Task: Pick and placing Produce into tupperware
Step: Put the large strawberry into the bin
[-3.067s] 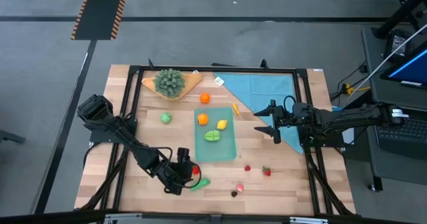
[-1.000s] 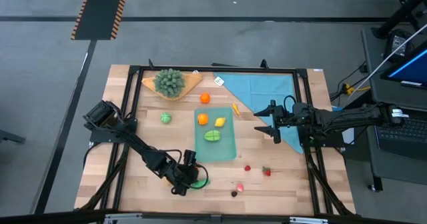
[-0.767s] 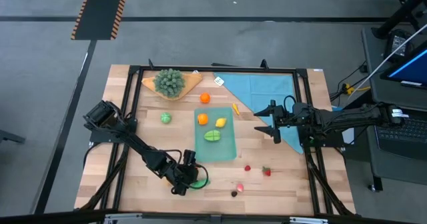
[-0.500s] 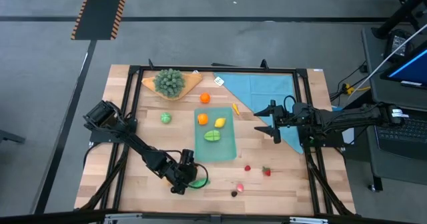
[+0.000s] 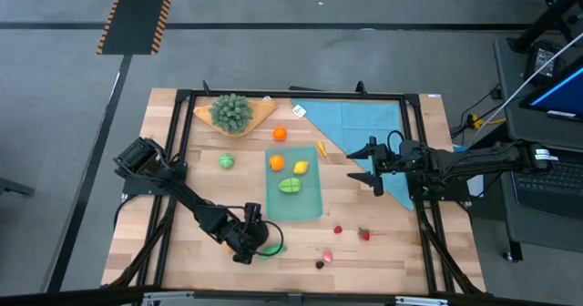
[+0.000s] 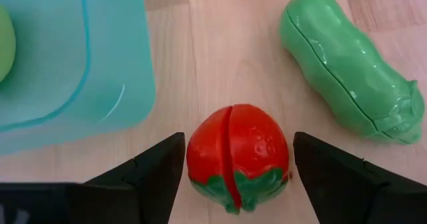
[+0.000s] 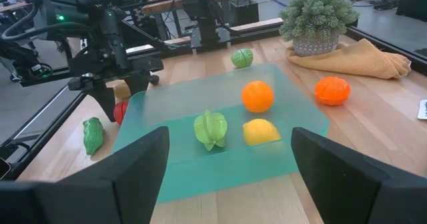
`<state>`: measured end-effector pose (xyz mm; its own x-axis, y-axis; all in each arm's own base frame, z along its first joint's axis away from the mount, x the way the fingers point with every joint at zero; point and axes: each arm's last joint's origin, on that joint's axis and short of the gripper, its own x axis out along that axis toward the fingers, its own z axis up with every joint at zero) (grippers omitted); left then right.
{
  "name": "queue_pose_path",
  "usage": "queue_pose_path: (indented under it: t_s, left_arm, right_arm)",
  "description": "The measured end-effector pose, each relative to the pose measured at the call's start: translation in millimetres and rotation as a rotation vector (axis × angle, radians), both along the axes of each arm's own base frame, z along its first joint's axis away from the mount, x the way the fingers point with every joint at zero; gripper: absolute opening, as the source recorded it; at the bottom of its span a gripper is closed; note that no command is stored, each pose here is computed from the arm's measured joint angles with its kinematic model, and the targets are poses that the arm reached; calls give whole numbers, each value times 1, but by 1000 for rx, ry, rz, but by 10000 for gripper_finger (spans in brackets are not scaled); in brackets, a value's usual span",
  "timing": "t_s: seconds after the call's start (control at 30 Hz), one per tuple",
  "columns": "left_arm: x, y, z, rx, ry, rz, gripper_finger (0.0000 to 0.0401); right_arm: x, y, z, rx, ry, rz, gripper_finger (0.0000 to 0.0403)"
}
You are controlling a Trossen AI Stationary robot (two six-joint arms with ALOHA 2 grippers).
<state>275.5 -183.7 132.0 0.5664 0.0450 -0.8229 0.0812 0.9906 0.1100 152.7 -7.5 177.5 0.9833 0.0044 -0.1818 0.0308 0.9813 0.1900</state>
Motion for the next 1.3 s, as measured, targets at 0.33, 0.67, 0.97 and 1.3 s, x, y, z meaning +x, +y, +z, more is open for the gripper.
queue_pose_path:
  t_s: [0.33, 0.67, 0.97, 1.3]
  left_arm:
    - [0, 0, 0, -4, -2, 6, 270]
    - [0, 0, 0, -19, -3, 27, 248]
    - [0, 0, 1, -21, -8, 28, 185]
    - [-1, 1, 2, -9, 6, 29, 175]
  right_arm:
    - [0, 0, 0, 18, 0, -3, 316]
    - [0, 0, 0, 19, 0, -3, 316]
    - [0, 0, 0, 19, 0, -3, 316]
    - [0, 0, 0, 19, 0, -3, 316]
